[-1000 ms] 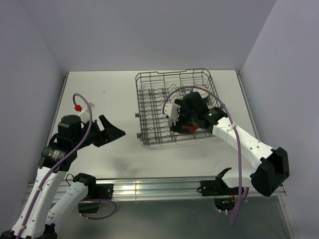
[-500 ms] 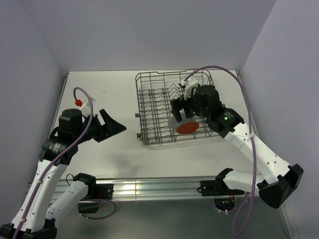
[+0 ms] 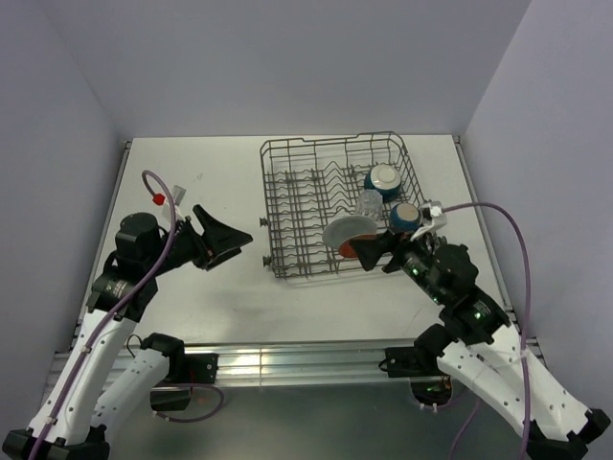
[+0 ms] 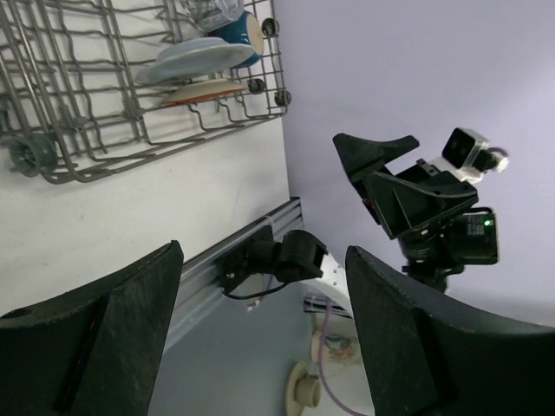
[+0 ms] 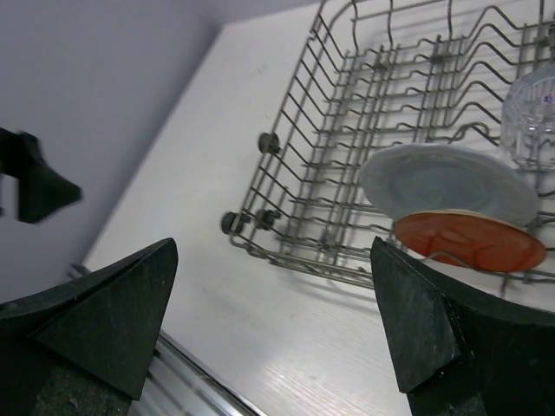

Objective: Load the mixed dishes into the dish rack

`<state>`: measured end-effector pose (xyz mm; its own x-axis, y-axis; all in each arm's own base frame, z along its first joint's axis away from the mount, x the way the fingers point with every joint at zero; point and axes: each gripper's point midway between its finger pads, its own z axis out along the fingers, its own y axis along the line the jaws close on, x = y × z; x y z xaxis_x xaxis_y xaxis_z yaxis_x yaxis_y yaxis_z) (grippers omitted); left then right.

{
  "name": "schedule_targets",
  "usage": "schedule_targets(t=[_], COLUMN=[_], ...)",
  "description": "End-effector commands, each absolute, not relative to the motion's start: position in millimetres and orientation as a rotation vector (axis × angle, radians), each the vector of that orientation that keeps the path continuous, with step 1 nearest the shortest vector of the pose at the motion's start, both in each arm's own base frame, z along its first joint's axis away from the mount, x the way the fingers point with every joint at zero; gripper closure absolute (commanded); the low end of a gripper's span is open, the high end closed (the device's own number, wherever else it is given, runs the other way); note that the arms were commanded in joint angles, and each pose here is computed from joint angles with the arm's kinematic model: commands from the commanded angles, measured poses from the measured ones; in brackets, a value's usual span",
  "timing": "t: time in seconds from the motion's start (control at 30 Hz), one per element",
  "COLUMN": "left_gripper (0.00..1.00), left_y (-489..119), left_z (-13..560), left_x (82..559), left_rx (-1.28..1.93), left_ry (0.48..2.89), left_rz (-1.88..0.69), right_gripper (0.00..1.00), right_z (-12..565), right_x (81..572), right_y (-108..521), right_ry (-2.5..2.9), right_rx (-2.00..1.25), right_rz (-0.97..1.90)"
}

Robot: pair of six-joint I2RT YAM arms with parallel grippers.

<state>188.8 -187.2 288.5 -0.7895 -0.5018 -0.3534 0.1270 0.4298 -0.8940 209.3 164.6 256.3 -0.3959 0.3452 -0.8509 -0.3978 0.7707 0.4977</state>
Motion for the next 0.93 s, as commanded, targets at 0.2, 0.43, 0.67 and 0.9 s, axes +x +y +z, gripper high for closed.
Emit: schedule_targets(t=[0.2, 0.43, 0.67, 0.9], left_gripper=[0.18, 0.18, 0.18, 0.17], left_y=[-197, -190, -180, -169], left_z=[289, 273, 253, 226], left_x=[179, 163, 149, 141], left_rx=[-0.38, -0.483, -0.66, -0.832], left_ry=[1.987, 1.896, 1.764, 1.644], left_rz=[-1.637, -1.782, -1.969, -2.08], right_gripper=[0.0, 0.0, 0.0, 0.0], right_z=[235, 219, 208, 182], right_x=[186, 170, 158, 152], right_y=[146, 131, 111, 101], right_ry=[1.748, 1.673, 1.614, 1.686], right_rx=[0.346, 0.518, 0.619, 0.675], right_rz=[1.03, 1.147, 1.165, 1.104])
